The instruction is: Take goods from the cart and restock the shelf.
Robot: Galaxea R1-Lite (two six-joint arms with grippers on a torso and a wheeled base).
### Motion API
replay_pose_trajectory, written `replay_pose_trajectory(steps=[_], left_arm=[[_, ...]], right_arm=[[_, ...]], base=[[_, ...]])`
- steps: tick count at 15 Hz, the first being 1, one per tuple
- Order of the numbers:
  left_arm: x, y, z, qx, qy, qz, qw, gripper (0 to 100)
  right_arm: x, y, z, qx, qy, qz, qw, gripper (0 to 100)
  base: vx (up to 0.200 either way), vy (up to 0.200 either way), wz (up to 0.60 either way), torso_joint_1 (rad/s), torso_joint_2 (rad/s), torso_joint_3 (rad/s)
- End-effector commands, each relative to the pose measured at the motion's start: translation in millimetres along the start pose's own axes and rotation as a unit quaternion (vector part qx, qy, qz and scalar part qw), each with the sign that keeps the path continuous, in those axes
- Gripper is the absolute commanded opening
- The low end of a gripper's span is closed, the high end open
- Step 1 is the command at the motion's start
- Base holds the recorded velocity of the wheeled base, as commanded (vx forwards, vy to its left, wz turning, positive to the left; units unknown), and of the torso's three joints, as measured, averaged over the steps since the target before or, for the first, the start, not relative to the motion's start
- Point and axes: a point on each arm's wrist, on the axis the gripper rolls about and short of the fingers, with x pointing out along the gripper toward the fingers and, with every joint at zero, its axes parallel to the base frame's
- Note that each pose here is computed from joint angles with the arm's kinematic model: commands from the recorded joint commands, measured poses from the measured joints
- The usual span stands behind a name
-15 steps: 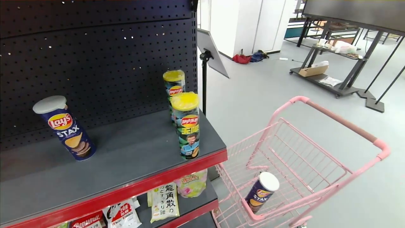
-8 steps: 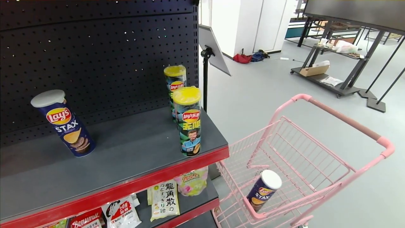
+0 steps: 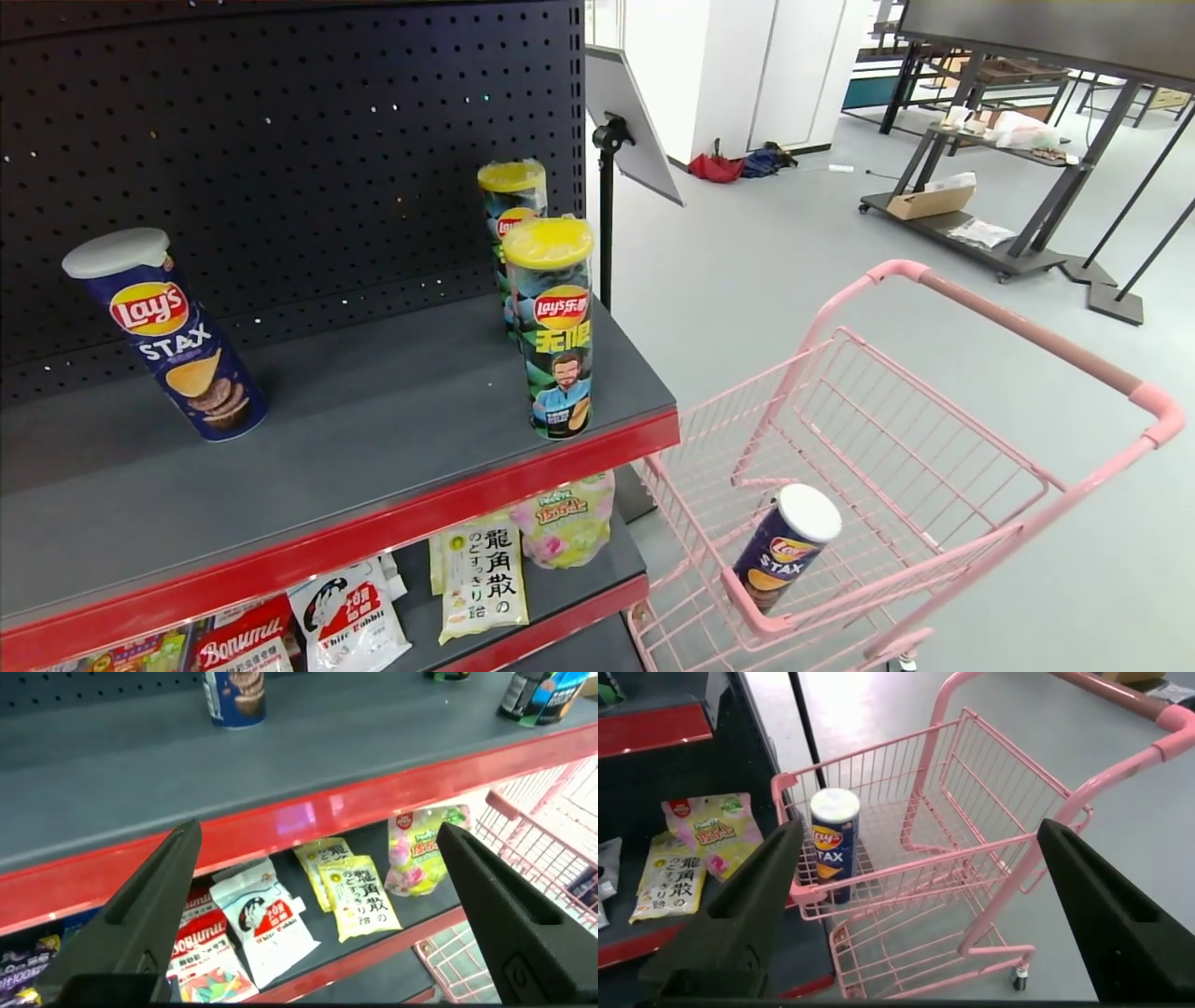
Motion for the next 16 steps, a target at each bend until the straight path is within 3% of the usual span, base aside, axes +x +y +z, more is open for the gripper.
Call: replay_pose_trajectory(steps=[1,10,16], left_arm=[[0.1,0.0,0.0,0.000,0.000,0.000,1.0000,100],[0.1,0.0,0.0,0.000,0.000,0.000,1.0000,100],[0.1,0.0,0.0,0.000,0.000,0.000,1.0000,100]], right_arm=[[0.0,0.0,0.0,0.000,0.000,0.000,1.000,100],[0.0,0.0,0.0,0.000,0.000,0.000,1.000,100],[0.0,0.0,0.0,-0.002,0.000,0.000,1.000,100]], base=[[0.000,0.000,0.00,-0.144,0.34,0.212],[0.000,0.000,0.00,-0.143,0.37,0.226],[0.000,0.000,0.00,-0.181,0.52,0.335]])
